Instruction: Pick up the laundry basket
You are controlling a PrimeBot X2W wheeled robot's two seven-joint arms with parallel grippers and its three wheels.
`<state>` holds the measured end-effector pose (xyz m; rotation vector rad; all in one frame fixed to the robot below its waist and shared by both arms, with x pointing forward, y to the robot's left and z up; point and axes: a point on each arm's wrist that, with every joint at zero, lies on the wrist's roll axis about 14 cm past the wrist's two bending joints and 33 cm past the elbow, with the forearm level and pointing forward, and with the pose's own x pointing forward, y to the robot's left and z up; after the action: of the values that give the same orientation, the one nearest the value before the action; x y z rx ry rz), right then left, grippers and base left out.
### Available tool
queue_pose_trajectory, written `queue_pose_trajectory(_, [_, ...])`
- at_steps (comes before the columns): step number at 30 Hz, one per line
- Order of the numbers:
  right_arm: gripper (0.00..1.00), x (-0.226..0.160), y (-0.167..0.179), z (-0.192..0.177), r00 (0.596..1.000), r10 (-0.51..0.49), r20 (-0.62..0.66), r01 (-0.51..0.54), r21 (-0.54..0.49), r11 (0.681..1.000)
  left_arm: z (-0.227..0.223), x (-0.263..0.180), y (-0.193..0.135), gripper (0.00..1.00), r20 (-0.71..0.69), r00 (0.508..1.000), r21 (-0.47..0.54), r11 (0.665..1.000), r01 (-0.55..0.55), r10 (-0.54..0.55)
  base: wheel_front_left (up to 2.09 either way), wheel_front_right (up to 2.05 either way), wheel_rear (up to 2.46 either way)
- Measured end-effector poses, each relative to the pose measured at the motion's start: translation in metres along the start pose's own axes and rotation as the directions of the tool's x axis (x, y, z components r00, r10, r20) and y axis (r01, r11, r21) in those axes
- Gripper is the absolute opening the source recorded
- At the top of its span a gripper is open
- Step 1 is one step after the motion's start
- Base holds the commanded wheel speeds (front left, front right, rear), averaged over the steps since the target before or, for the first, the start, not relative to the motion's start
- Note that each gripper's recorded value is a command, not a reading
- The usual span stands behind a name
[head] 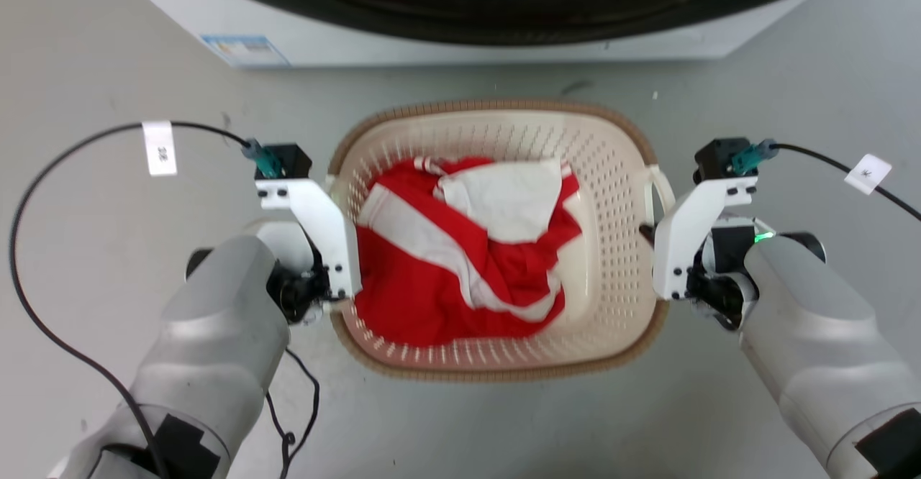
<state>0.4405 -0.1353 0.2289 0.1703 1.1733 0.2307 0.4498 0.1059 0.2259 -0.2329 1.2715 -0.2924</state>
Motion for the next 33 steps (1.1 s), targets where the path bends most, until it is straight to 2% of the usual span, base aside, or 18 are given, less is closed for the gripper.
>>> queue_pose_trajectory(11, [0.0,-0.064,0.015,-0.002,0.997,0.014,-0.071,-0.014,0.008,1.0,-0.011,-0.066,-0.021,0.0,-0.032,0.999,0.004,1.0,0.011,-0.011,0.0,0.0,0.0])
queue_pose_trajectory(20, [0.0,-0.112,0.021,0.01,0.999,0.001,-0.054,-0.002,-0.013,1.0,-0.014,-0.112,-0.038,0.0,-0.003,1.0,0.017,1.0,0.019,-0.019,0.0,0.0,0.0])
queue_pose_trajectory(28, [0.0,-0.141,0.033,0.015,1.0,-0.001,-0.03,0.0,-0.034,0.999,-0.02,-0.143,-0.047,0.0,0.029,0.999,0.013,1.0,0.022,-0.022,0.0,0.0,0.0])
queue_pose_trajectory(33, [0.0,-0.149,0.04,-0.001,0.998,0.012,-0.068,-0.013,-0.01,1.0,-0.037,-0.15,-0.046,0.0,0.006,1.0,-0.004,1.0,0.018,-0.018,0.0,0.0,0.0])
